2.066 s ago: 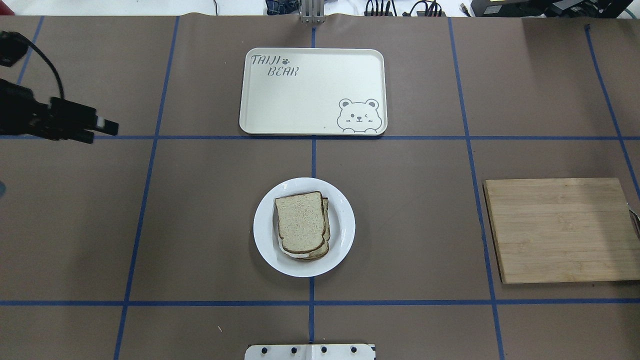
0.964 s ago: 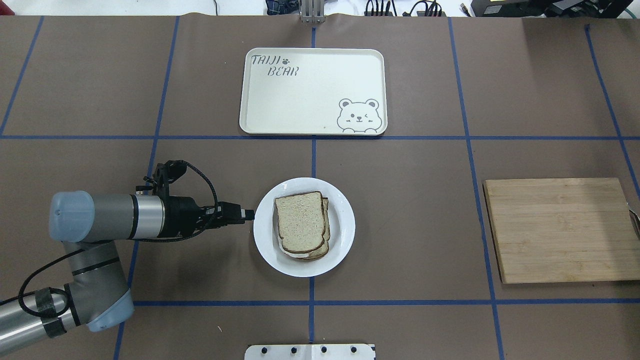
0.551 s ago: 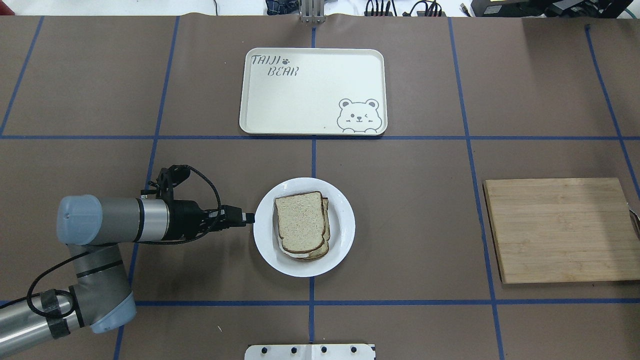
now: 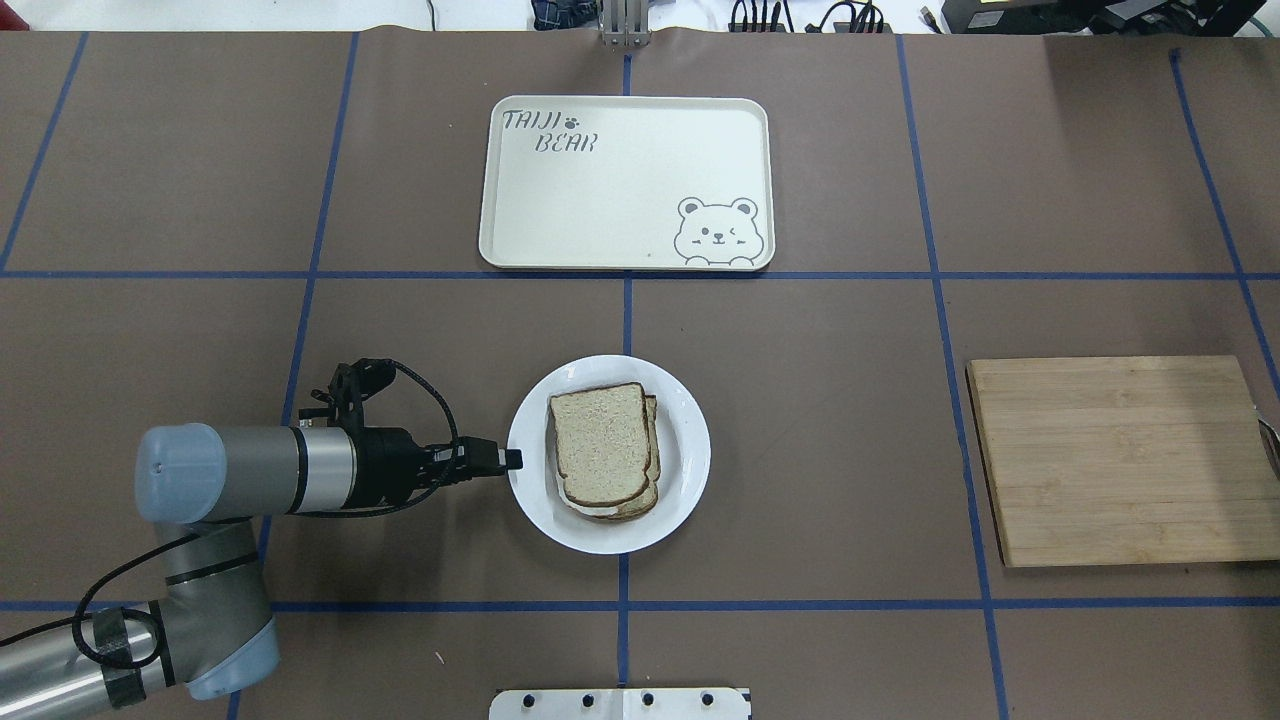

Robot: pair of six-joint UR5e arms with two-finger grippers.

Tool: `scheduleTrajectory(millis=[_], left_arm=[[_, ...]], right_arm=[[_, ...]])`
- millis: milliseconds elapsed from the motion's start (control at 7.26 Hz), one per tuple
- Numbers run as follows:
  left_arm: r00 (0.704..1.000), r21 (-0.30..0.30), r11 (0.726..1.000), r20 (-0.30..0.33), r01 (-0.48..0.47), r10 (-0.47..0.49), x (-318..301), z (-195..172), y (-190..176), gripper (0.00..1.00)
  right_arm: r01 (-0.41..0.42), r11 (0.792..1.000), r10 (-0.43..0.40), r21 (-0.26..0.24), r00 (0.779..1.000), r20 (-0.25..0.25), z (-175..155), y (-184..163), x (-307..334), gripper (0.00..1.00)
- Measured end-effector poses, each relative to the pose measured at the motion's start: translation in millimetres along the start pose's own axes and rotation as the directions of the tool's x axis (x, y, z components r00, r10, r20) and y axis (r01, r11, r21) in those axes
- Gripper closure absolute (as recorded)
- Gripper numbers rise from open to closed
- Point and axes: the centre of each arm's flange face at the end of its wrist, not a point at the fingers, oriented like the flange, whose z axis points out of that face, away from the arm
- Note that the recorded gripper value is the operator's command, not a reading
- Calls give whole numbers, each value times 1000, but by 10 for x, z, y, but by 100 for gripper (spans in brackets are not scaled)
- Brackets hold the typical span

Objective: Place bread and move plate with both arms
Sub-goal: 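Reach the left gripper toward the plate rim nearest it and grip it, then slide the plate with the left gripper onto the cream bear tray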

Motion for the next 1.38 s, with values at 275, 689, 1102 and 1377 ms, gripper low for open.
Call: scheduleTrajectory(millis=[275,689,1102,1377], left_arm=[[1000,0,1000,1,3,-3,-7,86,89,58],[1000,13,1000,-19,20,-19,106,265,235,86],[999,11,999,-24,41,-41,132,291,264,100],[996,6,996,-33,89,-89,170,290,282,100]], right_arm=[[0,1000,0,-1,1000,0,4,-1,4,0],[1,1000,-1,0,1000,1,1,-3,0,0],[1,1000,-1,1,1000,1,-1,-4,-1,0],[2,1000,-2,1,1000,0,-1,-4,-1,0]])
